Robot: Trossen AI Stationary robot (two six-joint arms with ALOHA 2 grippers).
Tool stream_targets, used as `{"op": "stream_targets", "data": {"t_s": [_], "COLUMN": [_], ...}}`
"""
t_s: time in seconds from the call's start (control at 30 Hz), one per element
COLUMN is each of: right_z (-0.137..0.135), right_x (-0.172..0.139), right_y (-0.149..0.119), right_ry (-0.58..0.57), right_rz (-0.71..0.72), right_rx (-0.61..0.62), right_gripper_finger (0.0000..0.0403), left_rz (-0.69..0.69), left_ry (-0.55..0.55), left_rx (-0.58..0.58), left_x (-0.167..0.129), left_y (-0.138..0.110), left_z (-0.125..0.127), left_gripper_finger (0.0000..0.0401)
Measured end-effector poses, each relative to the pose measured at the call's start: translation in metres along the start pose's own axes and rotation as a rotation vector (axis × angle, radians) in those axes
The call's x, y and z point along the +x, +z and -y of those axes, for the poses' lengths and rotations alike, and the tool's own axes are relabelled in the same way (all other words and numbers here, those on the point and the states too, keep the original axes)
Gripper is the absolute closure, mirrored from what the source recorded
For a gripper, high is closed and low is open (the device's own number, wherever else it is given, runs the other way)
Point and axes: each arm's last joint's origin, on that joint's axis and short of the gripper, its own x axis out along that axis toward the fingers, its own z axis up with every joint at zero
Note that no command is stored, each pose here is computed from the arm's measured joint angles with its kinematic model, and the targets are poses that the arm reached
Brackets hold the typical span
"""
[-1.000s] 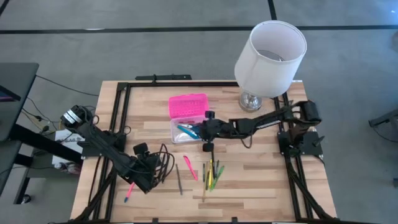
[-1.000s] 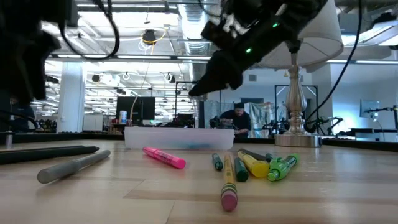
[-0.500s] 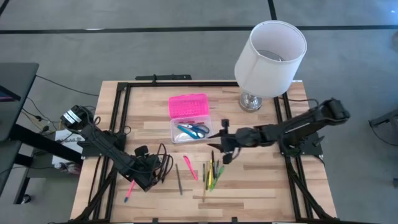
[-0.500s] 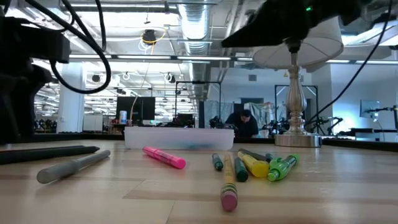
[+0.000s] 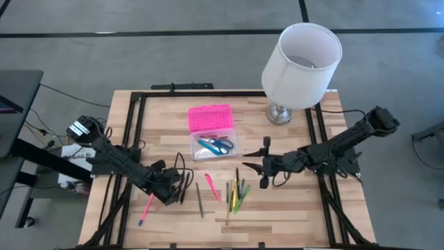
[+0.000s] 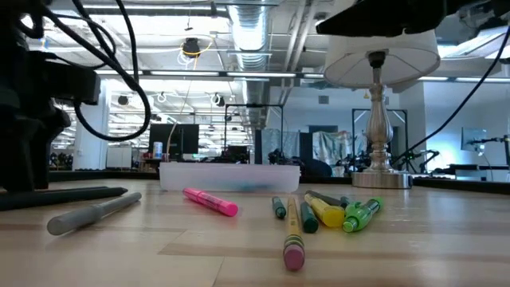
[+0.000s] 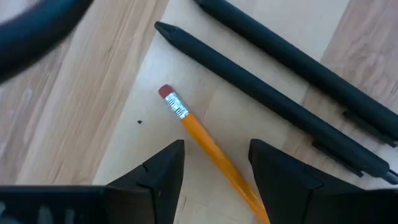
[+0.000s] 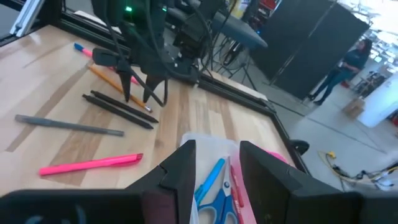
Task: Pick & place school supplies into a supply box
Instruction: Put the yellow pencil into the pink supply box
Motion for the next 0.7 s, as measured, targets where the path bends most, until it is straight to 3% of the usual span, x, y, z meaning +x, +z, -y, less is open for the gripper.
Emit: {"op": "stream_targets", "data": {"t_s": [0.17, 0.5, 0.7], "right_z": [-0.003, -0.006, -0.006], "right_x": [-0.002, -0.004, -0.004], "right_y": [0.002, 0.003, 0.003], "right_ry": [-0.011, -0.016, -0.014], "right_rz": [0.001, 0.000, 0.001], "right_rx": [-0.011, -0.017, -0.015], "right_gripper_finger": [0.0285, 0.0285, 0.0285], "left_rz": [-0.046, -0.079, -0.075], "left_ry": [-0.017, -0.027, -0.023], "left_rx": [-0.035, -0.040, -0.032], "left_x": [0.002, 0.005, 0.005], "left_y": [0.005, 0.011, 0.012], "left_z": [-0.004, -0.008, -0.009], "left_gripper_finger": [0.0244, 0.0344, 0.0373]}}
